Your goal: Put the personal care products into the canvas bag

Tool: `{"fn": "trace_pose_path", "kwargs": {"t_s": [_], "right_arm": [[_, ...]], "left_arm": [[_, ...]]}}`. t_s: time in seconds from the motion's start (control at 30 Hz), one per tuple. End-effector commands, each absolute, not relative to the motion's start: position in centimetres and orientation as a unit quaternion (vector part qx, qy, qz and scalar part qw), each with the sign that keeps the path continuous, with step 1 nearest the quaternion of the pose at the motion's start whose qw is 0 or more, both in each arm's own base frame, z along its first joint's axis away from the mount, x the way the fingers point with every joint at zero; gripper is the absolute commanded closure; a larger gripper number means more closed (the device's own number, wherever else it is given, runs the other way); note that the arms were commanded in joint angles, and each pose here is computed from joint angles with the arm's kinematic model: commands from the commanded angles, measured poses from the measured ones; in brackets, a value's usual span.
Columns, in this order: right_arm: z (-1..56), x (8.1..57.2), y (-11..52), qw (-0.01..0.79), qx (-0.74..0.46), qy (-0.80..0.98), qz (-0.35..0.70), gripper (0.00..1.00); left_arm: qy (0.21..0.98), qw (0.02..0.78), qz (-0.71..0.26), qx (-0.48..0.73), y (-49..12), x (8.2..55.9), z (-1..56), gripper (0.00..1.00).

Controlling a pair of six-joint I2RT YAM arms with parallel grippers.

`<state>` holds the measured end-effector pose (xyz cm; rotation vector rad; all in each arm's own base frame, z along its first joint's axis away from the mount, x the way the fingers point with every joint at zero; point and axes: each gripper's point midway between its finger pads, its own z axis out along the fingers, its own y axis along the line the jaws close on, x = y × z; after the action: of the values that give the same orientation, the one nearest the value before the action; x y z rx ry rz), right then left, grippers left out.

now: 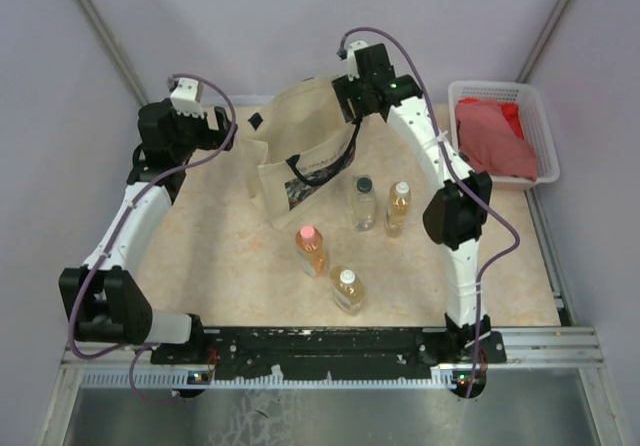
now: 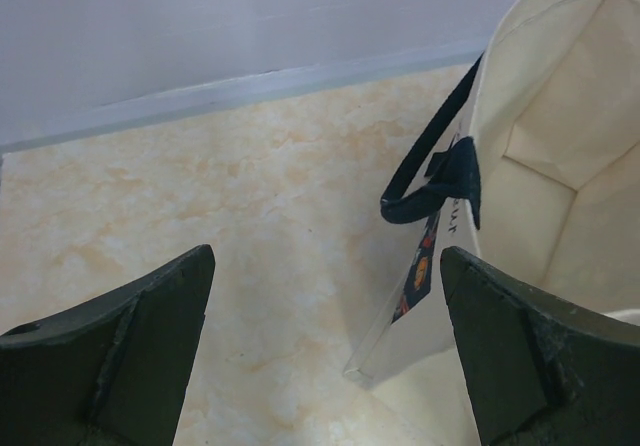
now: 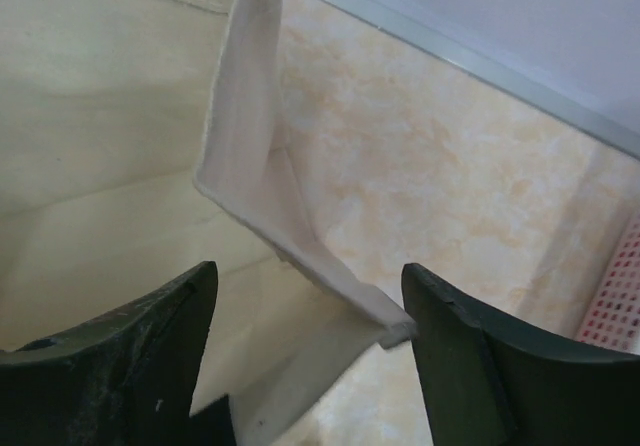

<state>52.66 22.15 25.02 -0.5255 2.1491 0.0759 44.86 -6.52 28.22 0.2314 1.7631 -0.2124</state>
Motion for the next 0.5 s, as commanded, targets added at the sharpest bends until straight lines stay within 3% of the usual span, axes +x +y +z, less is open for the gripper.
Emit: {"fn": "trace_pose_path", "kwargs": {"t_s": [0.0,0.07,0.17,0.27,0.47], "right_arm": [[26.9,52.7,23.0,0.466,-0.225,0.854,0.044,0.43],[26.8,52.2,22.8,0.458,-0.223,0.859,0.042,0.67],[26.8,51.0,22.3,0.442,-0.22,0.869,0.035,0.88],[26.6,49.0,22.1,0.42,-0.223,0.88,0.027,0.95],[26.3,45.1,22.5,0.38,-0.207,0.901,0.037,0.96]], "left_arm": [[0.738,0.65,-0.132,0.127,-8.3,44.1,32.5,0.0],[0.735,0.651,-0.142,0.13,-8.7,44.1,32.8,0.0],[0.732,0.651,-0.155,0.13,-9.1,44.1,33.1,0.0],[0.729,0.648,-0.173,0.134,-9.6,44.1,33.3,0.0],[0.715,0.642,-0.23,0.154,-11.6,43.8,33.8,0.0]]}}
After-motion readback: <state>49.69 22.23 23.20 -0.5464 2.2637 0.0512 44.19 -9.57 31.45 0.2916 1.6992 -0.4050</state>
